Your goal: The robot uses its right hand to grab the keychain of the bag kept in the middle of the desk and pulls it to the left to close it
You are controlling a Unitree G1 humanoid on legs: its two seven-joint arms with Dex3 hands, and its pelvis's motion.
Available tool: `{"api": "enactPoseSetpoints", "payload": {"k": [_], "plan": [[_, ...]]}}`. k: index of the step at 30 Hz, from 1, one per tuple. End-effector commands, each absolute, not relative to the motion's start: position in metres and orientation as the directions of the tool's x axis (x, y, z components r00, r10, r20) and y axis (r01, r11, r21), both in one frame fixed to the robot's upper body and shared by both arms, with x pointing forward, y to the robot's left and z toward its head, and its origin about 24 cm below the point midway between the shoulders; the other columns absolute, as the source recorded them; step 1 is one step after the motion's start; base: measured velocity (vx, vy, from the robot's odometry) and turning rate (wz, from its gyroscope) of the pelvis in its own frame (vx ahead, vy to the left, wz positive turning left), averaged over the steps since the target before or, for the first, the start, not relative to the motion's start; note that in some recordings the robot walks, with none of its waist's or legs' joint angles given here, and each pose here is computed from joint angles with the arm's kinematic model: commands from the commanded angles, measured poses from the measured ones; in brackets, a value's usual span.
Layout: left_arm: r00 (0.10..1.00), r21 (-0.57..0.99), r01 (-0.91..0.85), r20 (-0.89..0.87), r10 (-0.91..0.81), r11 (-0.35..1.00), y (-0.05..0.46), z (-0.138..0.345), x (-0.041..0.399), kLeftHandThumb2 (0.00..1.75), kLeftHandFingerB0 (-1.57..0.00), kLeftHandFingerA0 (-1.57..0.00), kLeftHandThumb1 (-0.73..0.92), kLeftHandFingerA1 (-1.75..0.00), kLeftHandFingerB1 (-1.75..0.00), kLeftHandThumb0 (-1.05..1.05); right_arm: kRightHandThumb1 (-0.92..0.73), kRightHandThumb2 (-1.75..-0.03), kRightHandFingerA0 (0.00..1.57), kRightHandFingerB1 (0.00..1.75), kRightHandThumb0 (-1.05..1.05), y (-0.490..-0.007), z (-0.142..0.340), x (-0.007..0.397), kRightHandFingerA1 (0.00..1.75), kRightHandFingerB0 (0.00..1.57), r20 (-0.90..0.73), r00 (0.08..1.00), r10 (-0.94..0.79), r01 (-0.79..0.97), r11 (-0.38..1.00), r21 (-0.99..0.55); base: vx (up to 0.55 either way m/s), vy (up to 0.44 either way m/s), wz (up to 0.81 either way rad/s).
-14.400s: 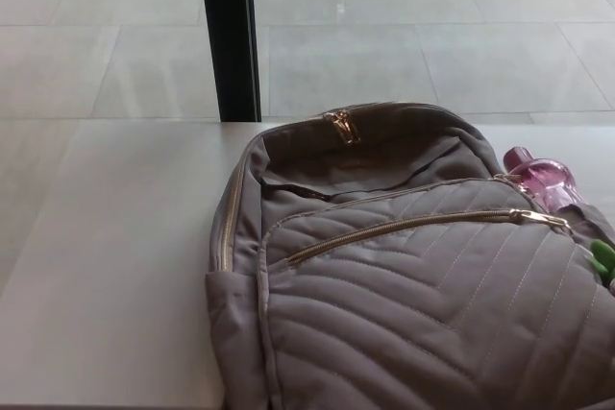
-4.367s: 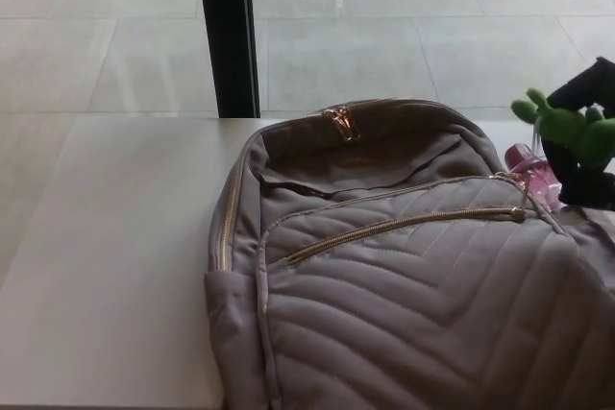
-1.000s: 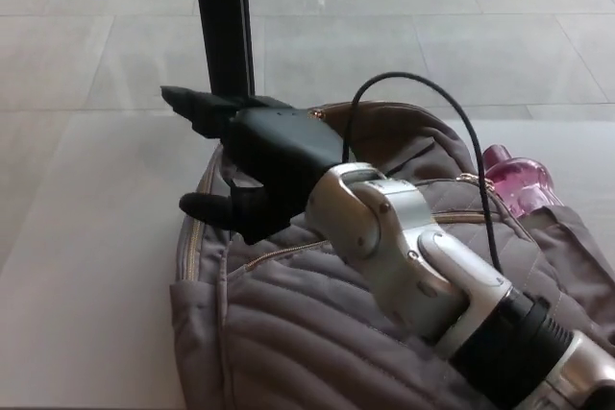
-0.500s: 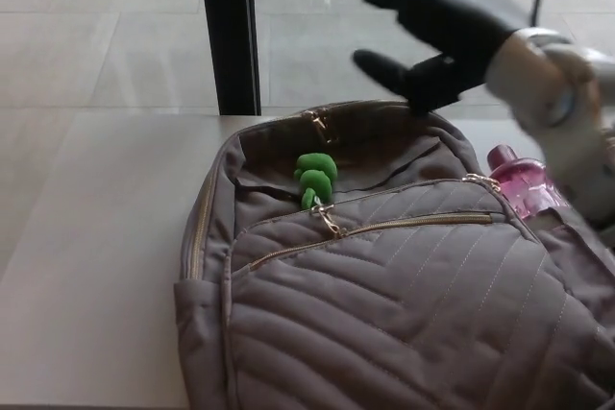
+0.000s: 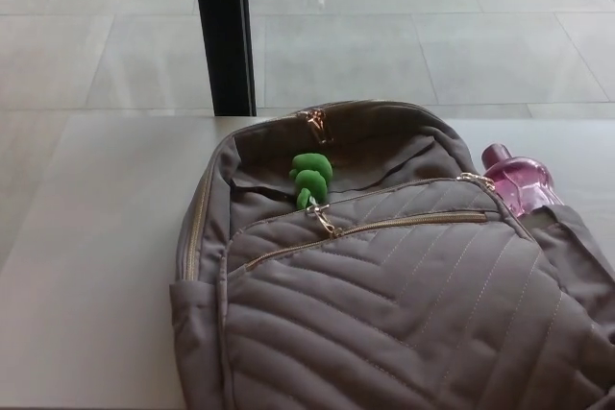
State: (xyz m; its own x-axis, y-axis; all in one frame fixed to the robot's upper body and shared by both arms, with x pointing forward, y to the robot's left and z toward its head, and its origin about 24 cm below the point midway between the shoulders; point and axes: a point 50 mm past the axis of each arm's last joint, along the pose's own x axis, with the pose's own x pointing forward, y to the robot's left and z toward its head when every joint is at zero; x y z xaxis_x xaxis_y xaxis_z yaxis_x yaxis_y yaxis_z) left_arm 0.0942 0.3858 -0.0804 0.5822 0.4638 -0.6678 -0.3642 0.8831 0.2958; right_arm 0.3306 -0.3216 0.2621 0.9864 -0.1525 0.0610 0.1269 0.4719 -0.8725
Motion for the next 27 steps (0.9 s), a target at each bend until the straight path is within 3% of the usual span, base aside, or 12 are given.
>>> {"api": "enactPoseSetpoints", "payload": {"k": [1, 6, 7, 9, 10, 11, 12, 13, 15, 24, 25, 27], "plan": [[0.536, 0.346, -0.379, -0.674, 0.508, 0.858, 0.398, -0.075, 0.083, 0.66, -0.60, -0.71, 0.85, -0.53, -0.48, -0.66, -0.68, -1.03, 0.00, 0.51, -0.92, -0.502, 0.156, 0.155, 0.61, 0.04, -0.110, 0.669, -0.735, 0.684, 0.666, -0.297, 0.00, 0.000, 0.00], [0.541, 0.324, -0.392, -0.675, 0.501, 0.861, 0.398, -0.075, 0.082, 0.66, -0.58, -0.70, 0.86, -0.52, -0.47, -0.64, -0.64, -0.99, 0.04, 0.44, -0.72, -0.505, 0.084, 0.103, 0.64, 0.00, -0.284, 0.498, -0.820, 0.820, 0.551, -0.154, 0.00, 0.000, 0.00], [0.539, 0.327, -0.392, -0.676, 0.503, 0.860, 0.398, -0.075, 0.082, 0.66, -0.58, -0.70, 0.86, -0.52, -0.47, -0.64, -0.86, -0.69, 0.00, 0.45, -0.71, -0.503, 0.075, 0.099, 0.83, 0.00, -0.302, 0.475, -0.827, 0.827, 0.536, -0.167, 0.00, 0.000, 0.00], [0.541, 0.330, -0.396, -0.671, 0.508, 0.857, 0.400, -0.074, 0.081, 0.66, -0.58, -0.70, 0.86, -0.52, -0.47, -0.65, -0.61, -0.98, 0.01, 0.46, -0.69, -0.497, 0.055, 0.093, 0.64, 0.00, -0.358, 0.447, -0.820, 0.833, 0.527, -0.167, 0.00, 0.000, 0.00], [0.542, 0.344, -0.381, -0.669, 0.509, 0.858, 0.400, -0.073, 0.080, 0.67, -0.57, -0.70, 0.87, -0.51, -0.46, -0.65, -0.84, -0.64, 0.00, 0.54, -0.58, -0.495, 0.049, 0.092, 0.79, 0.00, -0.381, 0.432, -0.817, 0.842, 0.517, -0.155, 0.00, 0.000, 0.00], [0.546, 0.363, -0.361, -0.665, 0.510, 0.859, 0.400, -0.073, 0.080, 0.66, -0.59, -0.70, 0.87, -0.52, -0.47, -0.64, -0.66, -1.16, 0.12, 0.57, -0.35, -0.490, 0.038, 0.088, 0.63, 0.05, -0.428, 0.394, -0.813, 0.862, 0.488, -0.134, 0.00, 0.000, 0.00], [0.547, 0.361, -0.363, -0.664, 0.510, 0.859, 0.400, -0.073, 0.080, 0.66, -0.59, -0.70, 0.87, -0.52, -0.47, -0.64, -0.66, -1.16, 0.12, 0.57, -0.35, -0.489, 0.034, 0.087, 0.63, 0.05, -0.443, 0.375, -0.814, 0.873, 0.471, -0.126, 0.00, 0.000, 0.00], [0.545, 0.353, -0.371, -0.666, 0.509, 0.859, 0.400, -0.073, 0.080, 0.66, -0.58, -0.69, 0.87, -0.52, -0.47, -0.64, -0.82, -0.61, 0.15, 0.53, -0.52, -0.487, 0.026, 0.083, 0.94, 0.00, -0.476, 0.370, -0.798, 0.898, 0.438, -0.036, 0.00, 0.000, 0.00], [0.539, 0.343, -0.385, -0.669, 0.511, 0.857, 0.401, -0.073, 0.080, 0.66, -0.56, -0.67, 0.87, -0.53, -0.48, -0.63, -0.79, -0.61, 0.41, 0.66, -0.54, -0.480, 0.012, 0.082, 1.02, 0.06, -0.517, 0.329, -0.790, 0.917, 0.397, -0.023, 0.00, 0.000, 0.00], [0.533, 0.337, -0.394, -0.675, 0.511, 0.855, 0.402, -0.073, 0.079, 0.66, -0.52, -0.68, 0.86, -0.54, -0.47, -0.65, -0.73, -0.60, 0.34, 0.57, -0.53, -0.452, -0.023, 0.078, 0.91, 0.07, -0.599, 0.422, -0.680, 0.809, 0.581, -0.090, 0.00, 0.000, 0.00], [0.534, 0.342, -0.386, -0.674, 0.510, 0.857, 0.402, -0.073, 0.079, 0.66, -0.50, -0.68, 0.87, -0.54, -0.46, -0.65, -0.50, -0.97, 0.54, 0.53, -0.47, -0.451, -0.024, 0.078, 0.84, 0.02, -0.605, 0.421, -0.676, 0.804, 0.587, -0.097, 0.00, 0.000, 0.00], [0.536, 0.343, -0.377, -0.677, 0.504, 0.861, 0.402, -0.073, 0.078, 0.65, -0.46, -0.67, 0.88, -0.54, -0.45, -0.65, -0.71, -0.60, 0.38, 0.57, -0.52, -0.449, -0.025, 0.078, 0.88, 0.08, -0.619, 0.434, -0.655, 0.785, 0.611, -0.096, 0.00, 0.000, 0.00]]}}
